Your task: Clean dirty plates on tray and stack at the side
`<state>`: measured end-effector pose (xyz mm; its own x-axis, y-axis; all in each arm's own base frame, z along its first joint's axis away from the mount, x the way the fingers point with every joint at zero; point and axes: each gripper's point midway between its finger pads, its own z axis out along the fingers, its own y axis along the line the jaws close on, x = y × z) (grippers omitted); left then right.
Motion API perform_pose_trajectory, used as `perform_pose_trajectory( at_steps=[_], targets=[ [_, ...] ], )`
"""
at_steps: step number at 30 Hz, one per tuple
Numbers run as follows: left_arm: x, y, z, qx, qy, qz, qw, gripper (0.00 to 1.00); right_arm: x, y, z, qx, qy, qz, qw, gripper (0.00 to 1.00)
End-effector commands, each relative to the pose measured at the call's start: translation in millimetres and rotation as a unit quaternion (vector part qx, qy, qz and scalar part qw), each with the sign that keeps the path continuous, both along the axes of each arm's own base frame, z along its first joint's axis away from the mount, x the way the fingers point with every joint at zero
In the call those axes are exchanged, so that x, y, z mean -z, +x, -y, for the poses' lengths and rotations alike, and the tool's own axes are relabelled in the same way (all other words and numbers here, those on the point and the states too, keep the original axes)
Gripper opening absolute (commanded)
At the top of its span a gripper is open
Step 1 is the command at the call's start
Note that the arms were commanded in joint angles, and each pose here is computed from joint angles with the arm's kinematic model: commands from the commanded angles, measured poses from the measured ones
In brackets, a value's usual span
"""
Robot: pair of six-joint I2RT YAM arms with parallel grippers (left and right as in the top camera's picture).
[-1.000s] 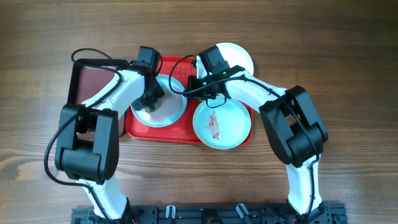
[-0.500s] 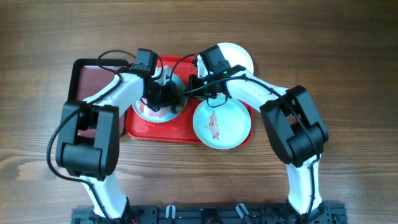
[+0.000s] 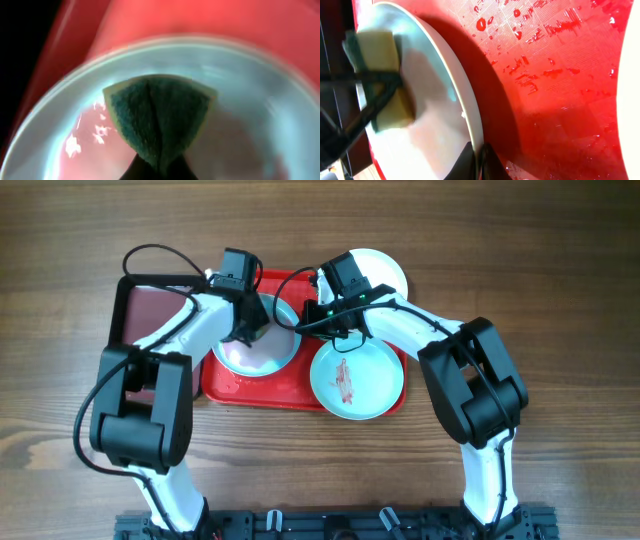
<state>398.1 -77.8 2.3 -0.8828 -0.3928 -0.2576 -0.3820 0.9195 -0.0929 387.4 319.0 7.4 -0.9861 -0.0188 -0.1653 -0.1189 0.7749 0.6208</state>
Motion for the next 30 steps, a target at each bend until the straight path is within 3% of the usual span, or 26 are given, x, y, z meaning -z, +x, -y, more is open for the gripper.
perform_pose_trajectory(
  at_steps=[1, 5, 9, 14, 22, 30],
  targets=[
    [36, -72, 34, 0.021, -0.086, -0.148, 0.985, 0.04, 21, -5, 5, 0.004, -0.020, -0.017, 1.000, 0.04],
    [26, -100, 86, 0.134, -0.169, -0.183, 0.959, 0.04, 20, -5, 5, 0.003, -0.019, -0.018, 1.000, 0.04],
    [26, -93, 116, 0.208, -0.167, -0.139, 0.954, 0.04, 21, -6, 5, 0.003, -0.020, -0.020, 1.000, 0.04],
    [32, -44, 84, 0.133, -0.065, -0.053, 0.988, 0.04, 21, -6, 6, 0.003, -0.021, -0.020, 1.000, 0.04],
    [22, 8, -3, 0.010, 0.059, 0.031, 0.998, 0.04, 22, -6, 7, 0.005, -0.024, -0.020, 1.000, 0.04],
    [-52, 49, -15, -0.015, 0.022, 0.071, 0.997, 0.04, 25, -7, 11, 0.010, -0.038, -0.023, 0.999, 0.04]
  ],
)
